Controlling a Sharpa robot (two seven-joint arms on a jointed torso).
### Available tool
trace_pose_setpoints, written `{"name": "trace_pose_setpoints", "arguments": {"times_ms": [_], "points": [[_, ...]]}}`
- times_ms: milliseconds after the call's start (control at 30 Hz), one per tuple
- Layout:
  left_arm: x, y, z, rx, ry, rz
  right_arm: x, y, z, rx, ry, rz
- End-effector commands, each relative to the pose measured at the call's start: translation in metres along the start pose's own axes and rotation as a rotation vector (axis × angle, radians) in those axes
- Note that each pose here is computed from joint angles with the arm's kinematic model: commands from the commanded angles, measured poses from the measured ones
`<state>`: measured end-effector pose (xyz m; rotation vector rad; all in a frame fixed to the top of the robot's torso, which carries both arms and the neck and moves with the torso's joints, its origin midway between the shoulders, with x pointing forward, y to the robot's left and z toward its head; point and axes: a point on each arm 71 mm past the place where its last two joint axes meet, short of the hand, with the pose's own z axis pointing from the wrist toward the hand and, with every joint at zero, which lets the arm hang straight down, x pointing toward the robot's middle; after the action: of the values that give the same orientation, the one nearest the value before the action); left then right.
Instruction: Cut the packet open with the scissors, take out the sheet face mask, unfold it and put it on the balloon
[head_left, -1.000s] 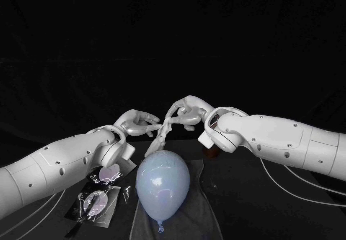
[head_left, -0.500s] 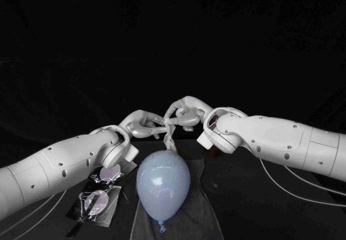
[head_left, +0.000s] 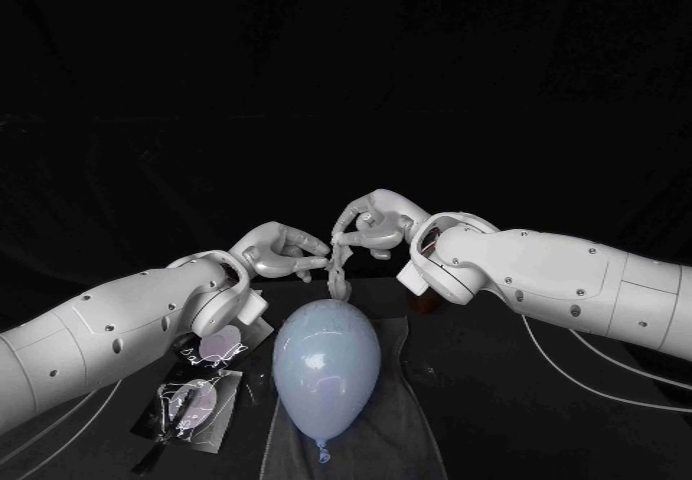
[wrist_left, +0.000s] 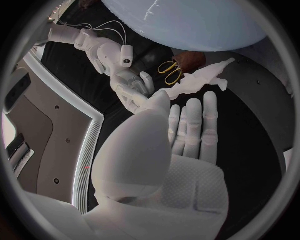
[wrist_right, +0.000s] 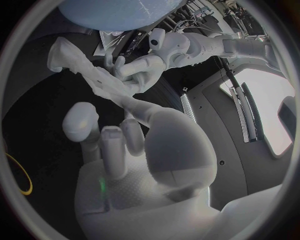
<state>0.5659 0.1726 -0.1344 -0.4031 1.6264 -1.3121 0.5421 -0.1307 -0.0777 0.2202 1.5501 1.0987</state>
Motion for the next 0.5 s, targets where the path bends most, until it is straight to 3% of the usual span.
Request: {"name": "trace_pose_setpoints", "arguments": {"times_ms": [33,500], "points": [[0.0002,0.0013,-0.0014,-0.002,0.042,-0.02,-0.0023,0.0002,-0.0004,-0.003,-0.021,-0.006],[0.0012,0.0028,-0.0002,-0.025,0.03,0.007,-0.0042,-0.0005,-0.0003,-0.001,-0.04,0.001]]}}
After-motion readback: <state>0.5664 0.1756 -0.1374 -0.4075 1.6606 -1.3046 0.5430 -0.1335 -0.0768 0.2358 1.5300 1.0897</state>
